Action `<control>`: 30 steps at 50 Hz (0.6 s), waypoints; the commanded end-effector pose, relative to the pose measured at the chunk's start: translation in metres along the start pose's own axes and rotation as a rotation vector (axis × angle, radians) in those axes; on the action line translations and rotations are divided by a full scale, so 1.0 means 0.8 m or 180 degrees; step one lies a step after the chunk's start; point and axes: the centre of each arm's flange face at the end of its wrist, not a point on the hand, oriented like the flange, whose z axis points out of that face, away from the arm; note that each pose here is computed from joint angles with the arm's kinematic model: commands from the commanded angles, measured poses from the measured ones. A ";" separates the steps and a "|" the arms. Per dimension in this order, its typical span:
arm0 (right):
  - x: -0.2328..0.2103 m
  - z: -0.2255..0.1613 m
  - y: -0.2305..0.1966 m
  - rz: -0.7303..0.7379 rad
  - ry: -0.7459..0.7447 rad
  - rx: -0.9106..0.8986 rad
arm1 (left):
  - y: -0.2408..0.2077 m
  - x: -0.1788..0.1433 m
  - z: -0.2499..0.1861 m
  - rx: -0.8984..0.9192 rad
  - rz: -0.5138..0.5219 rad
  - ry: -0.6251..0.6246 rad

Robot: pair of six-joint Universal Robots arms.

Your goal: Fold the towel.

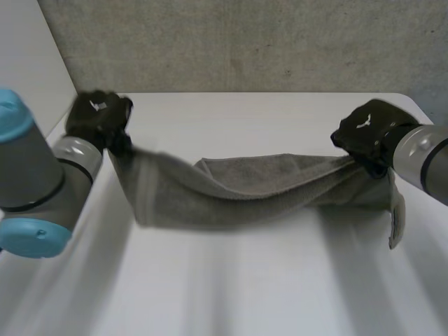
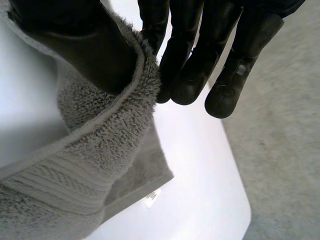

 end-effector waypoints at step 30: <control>-0.007 0.076 -0.028 0.0238 0.0345 0.0905 | -0.068 -0.070 0.076 0.1145 -0.1183 -0.0337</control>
